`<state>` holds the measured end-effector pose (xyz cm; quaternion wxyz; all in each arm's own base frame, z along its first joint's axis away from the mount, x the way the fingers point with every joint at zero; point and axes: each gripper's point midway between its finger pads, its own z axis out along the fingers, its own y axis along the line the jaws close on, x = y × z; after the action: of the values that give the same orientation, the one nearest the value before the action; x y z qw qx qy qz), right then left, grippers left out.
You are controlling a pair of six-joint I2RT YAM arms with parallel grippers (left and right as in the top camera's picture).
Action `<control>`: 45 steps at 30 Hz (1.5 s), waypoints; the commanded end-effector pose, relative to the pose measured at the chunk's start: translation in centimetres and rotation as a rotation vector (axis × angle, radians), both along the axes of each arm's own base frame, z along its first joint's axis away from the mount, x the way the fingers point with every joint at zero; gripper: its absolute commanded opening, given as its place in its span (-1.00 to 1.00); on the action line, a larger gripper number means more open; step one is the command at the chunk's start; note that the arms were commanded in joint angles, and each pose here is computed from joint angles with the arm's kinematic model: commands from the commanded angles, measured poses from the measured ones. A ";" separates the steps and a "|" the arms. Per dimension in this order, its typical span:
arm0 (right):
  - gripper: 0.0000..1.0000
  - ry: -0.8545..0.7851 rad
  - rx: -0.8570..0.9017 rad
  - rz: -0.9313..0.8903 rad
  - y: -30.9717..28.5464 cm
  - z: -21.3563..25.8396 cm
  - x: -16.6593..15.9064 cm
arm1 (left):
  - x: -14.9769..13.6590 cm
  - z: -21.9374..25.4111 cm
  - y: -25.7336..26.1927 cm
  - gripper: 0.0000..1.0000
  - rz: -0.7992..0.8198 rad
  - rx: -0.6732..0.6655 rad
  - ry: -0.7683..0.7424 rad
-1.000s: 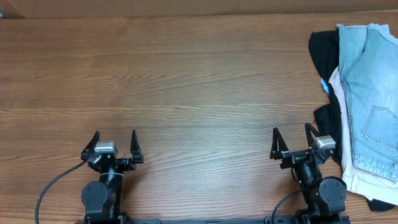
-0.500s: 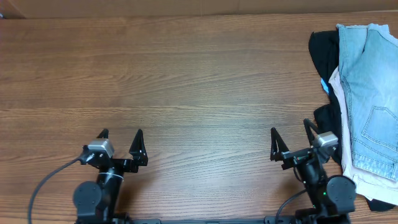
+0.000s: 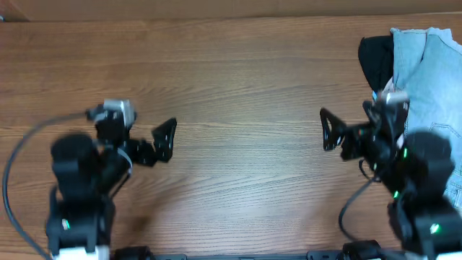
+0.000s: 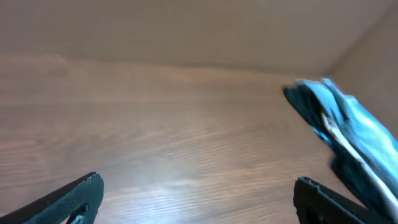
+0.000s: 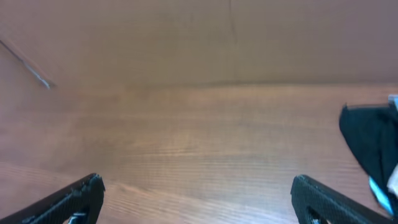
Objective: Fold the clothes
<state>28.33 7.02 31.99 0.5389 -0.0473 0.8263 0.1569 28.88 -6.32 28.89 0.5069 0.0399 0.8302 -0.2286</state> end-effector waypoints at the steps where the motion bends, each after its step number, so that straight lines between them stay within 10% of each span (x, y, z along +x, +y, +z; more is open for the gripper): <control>1: 1.00 0.058 -0.015 0.010 0.4 1.9 1.7 | 1.6 2.7 -1.4 1.00 -0.134 0.026 0.004; 13: 1.00 0.272 -0.151 -0.133 -2.6 -2.8 9.5 | 7.4 -1.8 1.1 1.00 -0.058 0.125 0.273; 21: 1.00 0.286 -0.089 -0.665 -17.1 -4.3 11.9 | 8.3 -7.6 0.9 1.00 -0.083 0.095 0.472; 34: 1.00 0.585 0.121 -1.215 -38.5 -13.8 0.5 | 9.0 -10.4 0.1 1.00 -0.126 0.046 0.553; 45: 0.96 0.854 0.264 -1.269 -40.1 -20.9 -7.3 | 9.2 -10.3 0.1 1.00 -0.125 0.049 0.542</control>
<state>21.30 -33.62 12.90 0.1825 0.5673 0.7968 -0.1002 37.69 -6.03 17.63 0.2357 0.0240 0.9421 -0.2372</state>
